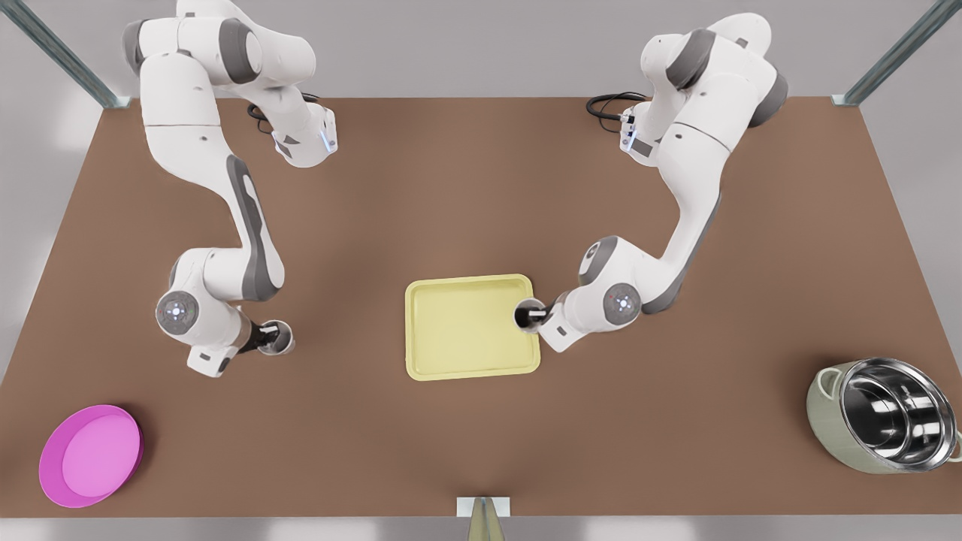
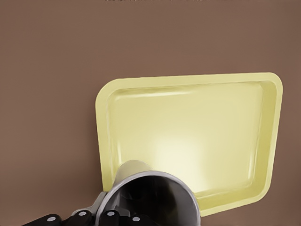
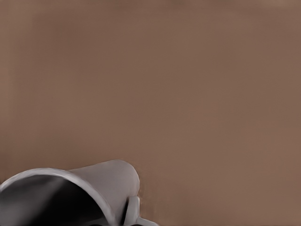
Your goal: Use both arms to respectively pick up the white IKEA cups from the middle-left and middle-right positions, then place the white IKEA cups onto the middle-middle tray, ensuring that the cups remain upright and do not tip over
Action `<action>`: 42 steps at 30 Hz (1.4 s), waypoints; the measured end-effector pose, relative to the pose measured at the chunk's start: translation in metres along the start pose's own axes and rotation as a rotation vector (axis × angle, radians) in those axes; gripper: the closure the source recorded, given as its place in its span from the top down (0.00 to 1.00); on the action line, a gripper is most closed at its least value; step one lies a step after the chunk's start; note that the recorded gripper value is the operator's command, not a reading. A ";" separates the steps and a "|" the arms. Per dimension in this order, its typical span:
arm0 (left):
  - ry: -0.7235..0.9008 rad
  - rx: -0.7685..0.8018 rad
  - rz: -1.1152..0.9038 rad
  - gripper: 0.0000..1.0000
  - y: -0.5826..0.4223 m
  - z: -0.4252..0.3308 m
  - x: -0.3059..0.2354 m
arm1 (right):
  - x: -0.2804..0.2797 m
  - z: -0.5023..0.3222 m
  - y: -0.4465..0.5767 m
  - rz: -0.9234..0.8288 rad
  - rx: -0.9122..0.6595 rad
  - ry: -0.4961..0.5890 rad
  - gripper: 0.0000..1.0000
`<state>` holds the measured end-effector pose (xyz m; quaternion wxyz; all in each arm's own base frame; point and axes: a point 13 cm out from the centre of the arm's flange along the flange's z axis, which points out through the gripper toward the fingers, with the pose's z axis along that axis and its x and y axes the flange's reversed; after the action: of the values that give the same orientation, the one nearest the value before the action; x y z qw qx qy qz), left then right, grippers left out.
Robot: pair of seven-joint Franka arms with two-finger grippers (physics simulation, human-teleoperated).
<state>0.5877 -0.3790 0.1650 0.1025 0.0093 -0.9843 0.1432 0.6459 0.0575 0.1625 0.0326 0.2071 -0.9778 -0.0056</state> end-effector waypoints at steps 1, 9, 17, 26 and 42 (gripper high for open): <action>-0.011 0.003 -0.011 0.22 -0.005 0.006 -0.001 | -0.013 -0.006 0.029 -0.033 -0.002 -0.008 0.21; -0.111 0.027 -0.095 0.22 -0.019 0.038 -0.016 | -0.054 -0.023 0.235 -0.162 -0.063 -0.034 0.21; -0.160 0.046 -0.163 0.35 -0.019 0.050 -0.020 | -0.100 0.002 0.285 -0.030 -0.131 -0.055 0.21; -0.190 0.058 -0.199 1.00 -0.022 0.046 -0.025 | -0.101 0.045 0.305 0.087 -0.168 -0.024 0.21; -0.187 -0.347 -0.375 1.00 0.199 -0.321 0.015 | -0.114 0.021 0.308 0.207 -0.160 -0.078 1.00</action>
<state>0.6272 -0.0967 0.4133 0.0359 0.1868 -0.9804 -0.0504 0.6241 0.3856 0.1425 0.0113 0.1015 -0.9908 -0.0882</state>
